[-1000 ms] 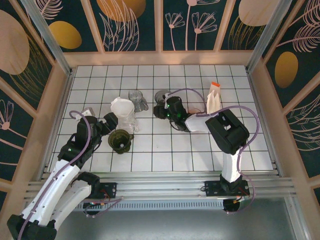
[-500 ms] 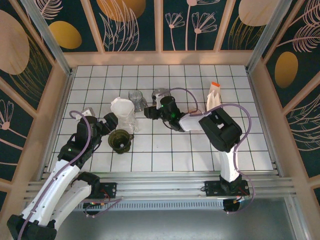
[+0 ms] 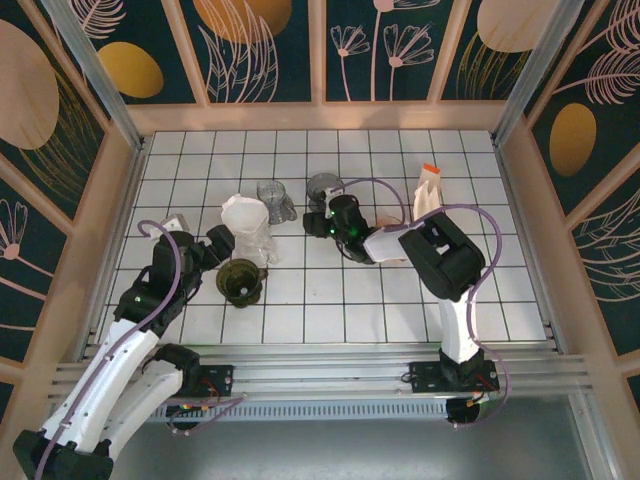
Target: Place the coffee filter in the dripper
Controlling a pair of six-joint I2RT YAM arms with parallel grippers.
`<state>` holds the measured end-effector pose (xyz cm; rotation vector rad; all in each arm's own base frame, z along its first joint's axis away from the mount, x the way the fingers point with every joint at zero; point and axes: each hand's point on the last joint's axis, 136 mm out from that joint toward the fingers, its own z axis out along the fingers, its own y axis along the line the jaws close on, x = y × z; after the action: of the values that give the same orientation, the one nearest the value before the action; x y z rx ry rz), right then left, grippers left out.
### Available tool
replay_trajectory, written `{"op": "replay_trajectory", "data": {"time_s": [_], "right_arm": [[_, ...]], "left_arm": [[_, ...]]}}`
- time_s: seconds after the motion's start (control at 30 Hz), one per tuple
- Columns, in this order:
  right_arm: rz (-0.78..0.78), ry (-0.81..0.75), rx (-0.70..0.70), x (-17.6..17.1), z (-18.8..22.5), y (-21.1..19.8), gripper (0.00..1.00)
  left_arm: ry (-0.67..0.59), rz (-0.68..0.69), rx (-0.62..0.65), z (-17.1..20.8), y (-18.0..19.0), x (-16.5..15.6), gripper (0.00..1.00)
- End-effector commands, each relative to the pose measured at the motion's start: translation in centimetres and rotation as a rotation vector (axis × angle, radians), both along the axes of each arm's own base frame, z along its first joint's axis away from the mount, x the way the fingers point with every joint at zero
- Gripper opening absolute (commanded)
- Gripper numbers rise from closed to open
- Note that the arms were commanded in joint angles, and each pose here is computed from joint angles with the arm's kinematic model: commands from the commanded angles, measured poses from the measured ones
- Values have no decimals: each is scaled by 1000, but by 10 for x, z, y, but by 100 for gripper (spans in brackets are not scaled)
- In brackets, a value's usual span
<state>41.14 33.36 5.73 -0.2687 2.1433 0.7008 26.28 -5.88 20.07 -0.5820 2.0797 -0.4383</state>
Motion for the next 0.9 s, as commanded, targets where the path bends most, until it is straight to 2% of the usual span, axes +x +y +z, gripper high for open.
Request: {"op": "replay_trajectory", "data": {"time_s": [0.0, 0.2, 0.33, 0.47, 0.87], "right_arm": [[54, -68, 104, -7, 44, 5, 53], [128, -60, 200, -44, 69, 3, 56], [145, -67, 222, -56, 82, 1, 56], [155, -39, 143, -47, 70, 18, 53], [152, -32, 72, -5, 46, 53, 55]], "left_arm": [[-24, 7, 21, 12, 5, -1, 99], [-28, 6, 17, 12, 4, -1, 99], [-31, 5, 16, 12, 4, 0, 99], [-35, 5, 15, 12, 4, 1, 99], [-29, 0, 17, 11, 4, -2, 99]]}}
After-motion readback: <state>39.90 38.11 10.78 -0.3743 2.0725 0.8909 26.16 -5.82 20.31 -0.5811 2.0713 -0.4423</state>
